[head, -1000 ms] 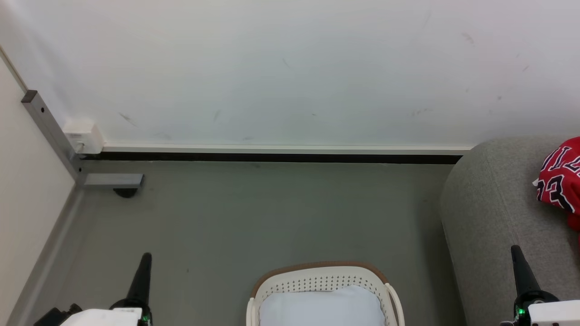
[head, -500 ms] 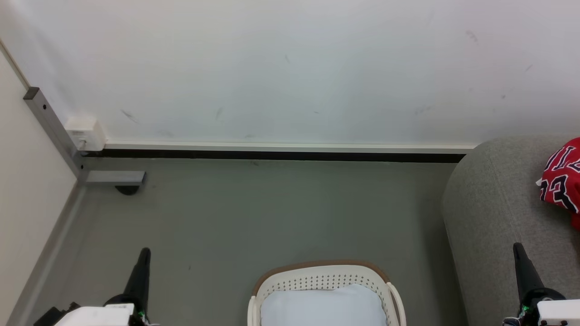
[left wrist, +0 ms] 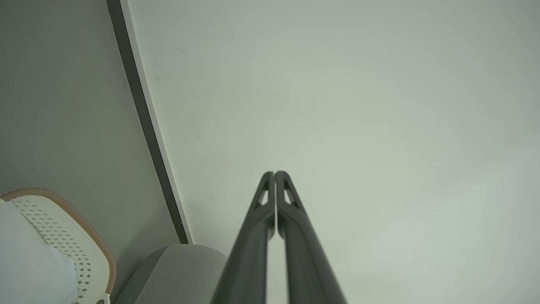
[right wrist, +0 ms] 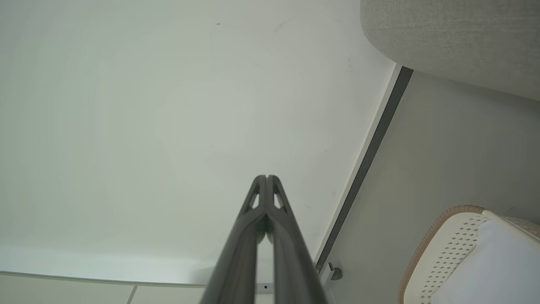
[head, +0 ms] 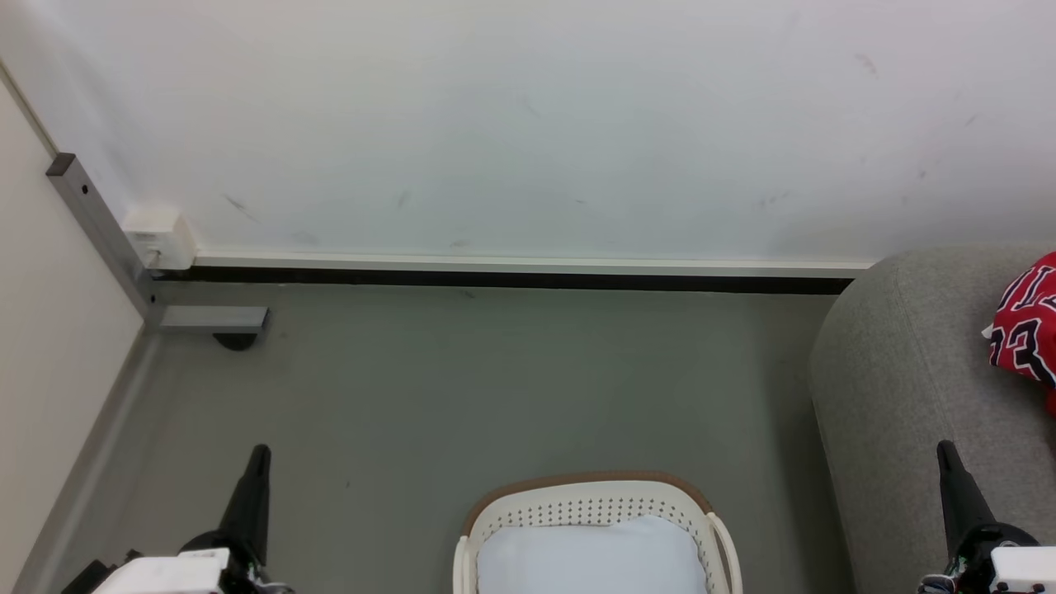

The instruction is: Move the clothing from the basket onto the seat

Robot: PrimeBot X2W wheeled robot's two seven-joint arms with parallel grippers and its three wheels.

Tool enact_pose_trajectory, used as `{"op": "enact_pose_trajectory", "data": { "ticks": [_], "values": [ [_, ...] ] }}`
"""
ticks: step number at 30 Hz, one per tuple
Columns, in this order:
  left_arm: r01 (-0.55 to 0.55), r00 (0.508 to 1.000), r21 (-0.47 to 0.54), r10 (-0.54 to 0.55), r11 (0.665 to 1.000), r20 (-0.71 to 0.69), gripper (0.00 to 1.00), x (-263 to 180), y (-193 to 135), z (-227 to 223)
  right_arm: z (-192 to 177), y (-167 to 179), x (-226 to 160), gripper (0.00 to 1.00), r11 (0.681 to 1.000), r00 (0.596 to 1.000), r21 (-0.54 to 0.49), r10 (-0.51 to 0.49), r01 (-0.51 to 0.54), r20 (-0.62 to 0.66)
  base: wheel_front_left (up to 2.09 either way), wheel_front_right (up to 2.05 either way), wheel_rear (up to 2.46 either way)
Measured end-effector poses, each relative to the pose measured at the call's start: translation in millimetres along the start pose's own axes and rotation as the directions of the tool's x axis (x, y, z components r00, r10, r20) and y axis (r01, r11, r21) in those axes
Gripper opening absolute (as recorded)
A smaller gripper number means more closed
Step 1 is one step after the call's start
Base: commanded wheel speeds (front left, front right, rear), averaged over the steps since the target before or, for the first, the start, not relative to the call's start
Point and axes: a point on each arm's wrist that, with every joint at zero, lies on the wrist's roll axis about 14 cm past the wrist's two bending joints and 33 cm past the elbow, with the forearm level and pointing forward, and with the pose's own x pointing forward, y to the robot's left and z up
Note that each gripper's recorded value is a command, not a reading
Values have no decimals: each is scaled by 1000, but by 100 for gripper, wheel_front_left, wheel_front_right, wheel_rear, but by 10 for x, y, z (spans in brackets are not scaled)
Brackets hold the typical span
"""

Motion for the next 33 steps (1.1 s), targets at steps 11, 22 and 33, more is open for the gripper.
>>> {"op": "enact_pose_trajectory", "data": {
  "ticks": [11, 22, 33],
  "values": [
    [7, 1000, -34, -7, 999, 1, 0, 7, -16, 16, -3, 5, 10, 0, 999, 1000, 43, 4, -4, -1, 0, 0, 0],
    [8, 1000, -34, -8, 999, 1, 0, 7, -18, 16, -4, 6, 11, 0, 999, 1000, 43, 5, -5, -1, 0, 0, 0],
    [9, 1000, -34, -9, 999, 1, 0, 7, -20, 16, -4, 7, 11, 0, 999, 1000, 43, 5, -5, -1, 0, 0, 0]
  ]
}}
